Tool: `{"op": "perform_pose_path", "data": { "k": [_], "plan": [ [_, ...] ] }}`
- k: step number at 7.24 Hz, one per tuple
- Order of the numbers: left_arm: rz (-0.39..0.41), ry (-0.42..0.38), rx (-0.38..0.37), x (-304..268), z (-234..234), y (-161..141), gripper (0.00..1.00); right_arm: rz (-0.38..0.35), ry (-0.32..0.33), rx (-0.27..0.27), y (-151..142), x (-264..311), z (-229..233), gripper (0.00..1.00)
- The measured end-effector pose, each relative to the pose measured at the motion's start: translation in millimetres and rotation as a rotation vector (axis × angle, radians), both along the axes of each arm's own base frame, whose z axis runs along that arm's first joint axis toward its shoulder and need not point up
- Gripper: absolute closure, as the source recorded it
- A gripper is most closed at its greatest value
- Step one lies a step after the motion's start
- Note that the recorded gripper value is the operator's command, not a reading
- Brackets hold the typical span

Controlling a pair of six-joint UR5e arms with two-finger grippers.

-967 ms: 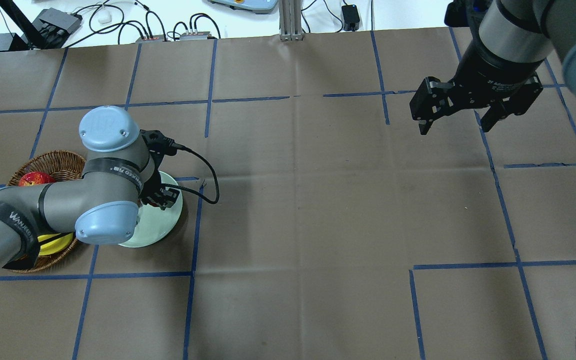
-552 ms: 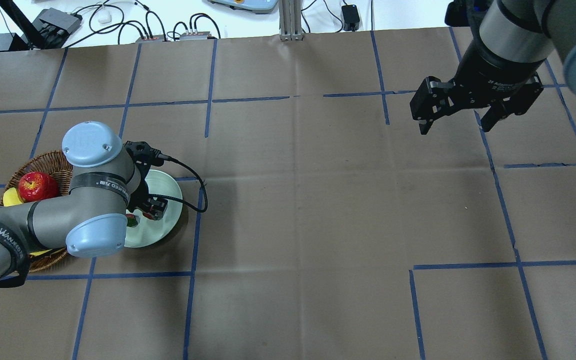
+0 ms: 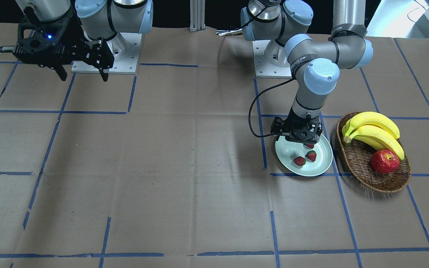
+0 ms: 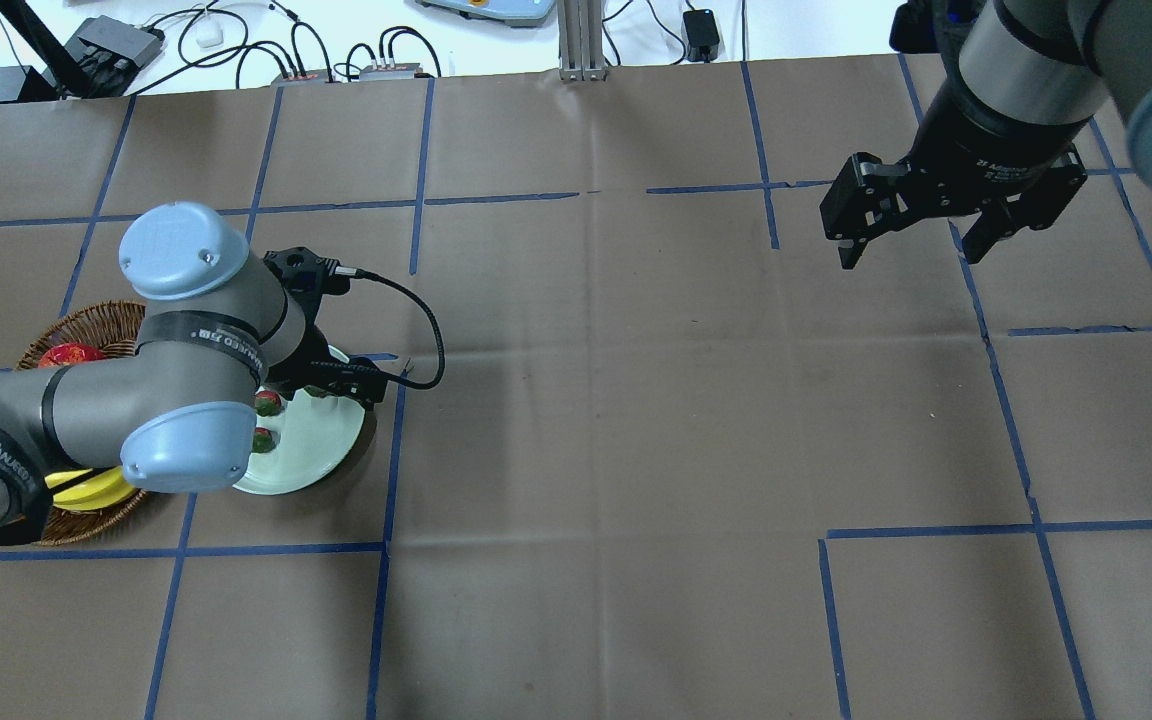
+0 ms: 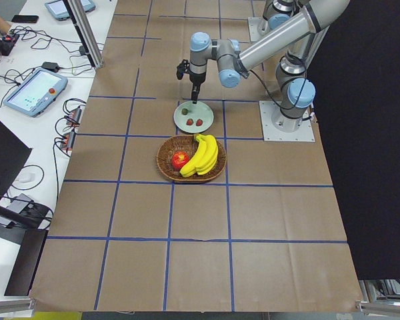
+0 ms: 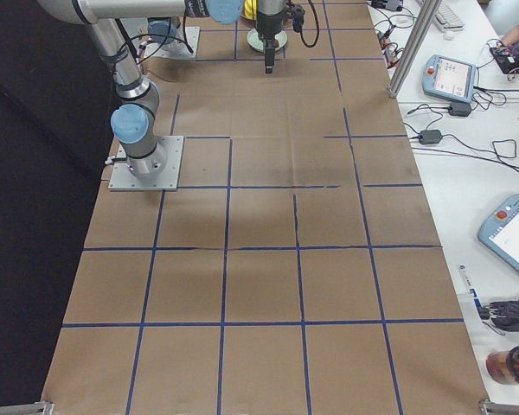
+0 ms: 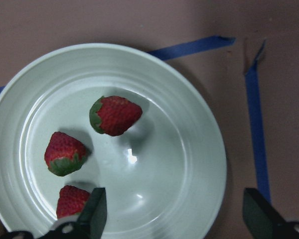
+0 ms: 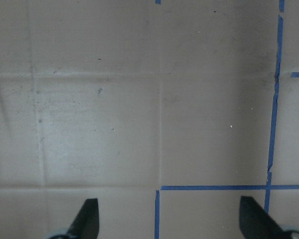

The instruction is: Collect all strawberries into plate

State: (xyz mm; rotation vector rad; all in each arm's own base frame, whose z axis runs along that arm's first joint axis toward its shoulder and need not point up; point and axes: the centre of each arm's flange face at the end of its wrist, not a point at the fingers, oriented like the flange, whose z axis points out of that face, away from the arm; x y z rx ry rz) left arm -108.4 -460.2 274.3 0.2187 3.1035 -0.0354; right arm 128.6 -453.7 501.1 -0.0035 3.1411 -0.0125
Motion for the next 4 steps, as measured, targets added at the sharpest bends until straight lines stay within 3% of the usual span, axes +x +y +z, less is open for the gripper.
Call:
{"op": "perform_pose_path", "data": {
  "k": [4],
  "plan": [
    [0.057, -0.005, 0.07, -94, 191, 3, 0.01, 0.0, -0.003, 0.029, 0, 1, -5, 0.0]
  ]
}}
